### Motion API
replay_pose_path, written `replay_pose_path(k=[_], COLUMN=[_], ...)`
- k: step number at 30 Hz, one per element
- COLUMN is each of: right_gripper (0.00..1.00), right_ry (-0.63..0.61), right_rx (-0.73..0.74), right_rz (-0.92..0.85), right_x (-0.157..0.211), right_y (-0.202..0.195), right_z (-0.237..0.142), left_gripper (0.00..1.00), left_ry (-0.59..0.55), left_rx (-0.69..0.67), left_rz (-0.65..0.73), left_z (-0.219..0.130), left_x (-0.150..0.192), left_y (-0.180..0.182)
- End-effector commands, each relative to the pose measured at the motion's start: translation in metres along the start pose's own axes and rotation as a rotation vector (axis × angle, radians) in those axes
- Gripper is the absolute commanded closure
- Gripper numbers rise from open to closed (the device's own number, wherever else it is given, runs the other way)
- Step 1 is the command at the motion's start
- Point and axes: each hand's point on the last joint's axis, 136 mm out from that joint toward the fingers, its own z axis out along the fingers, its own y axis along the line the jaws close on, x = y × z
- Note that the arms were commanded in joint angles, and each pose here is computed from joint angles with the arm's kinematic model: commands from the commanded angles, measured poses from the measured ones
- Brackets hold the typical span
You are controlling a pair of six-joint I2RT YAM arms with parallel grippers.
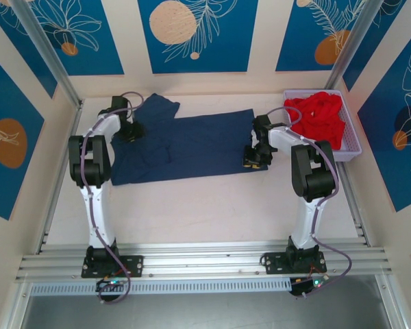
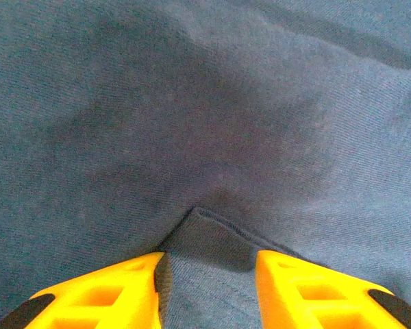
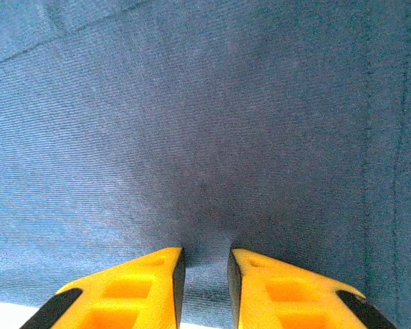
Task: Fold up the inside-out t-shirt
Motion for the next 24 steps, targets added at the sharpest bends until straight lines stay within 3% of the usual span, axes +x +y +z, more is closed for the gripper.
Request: replay_pose_path(k=[1, 5, 9, 17, 20, 24], right_gripper=[0.73, 0.73, 0.72, 0.65, 0.6, 0.57], right_ry=[0.042, 0.047, 0.035, -0.043, -0.098, -0.16], right_rx=[0.064, 0.063, 0.043, -0.093, -0.176, -0.226], right_rz=[0.045, 0.046, 0.036, -0.005, -0.028, -0.023], right_x=[0.008, 0.009, 0.004, -0.021, -0.029, -0.029], right_y=[-0.017, -0.018, -0.012, 0.023, 0.041, 0.042], right_z=[0.002, 0.003, 0.0, -0.019, -0.037, -0.057], left_gripper=[0.6, 0.6, 0.57, 0.51, 0.5, 0.49], left_ry=[0.061, 0.04, 0.004, -0.1, -0.15, -0.169], left_rx=[-0.063, -0.061, 0.017, 0.164, 0.184, 0.232], left_rz=[-0.05, -0.067, -0.067, -0.075, -0.089, -0.144], left_z=[0.012, 0.007, -0.006, -0.062, -0.091, -0.11], left_x=[0.009, -0.001, -0.015, -0.036, -0.025, 0.021], left_y=[0.028, 0.033, 0.016, -0.02, -0.023, -0.019])
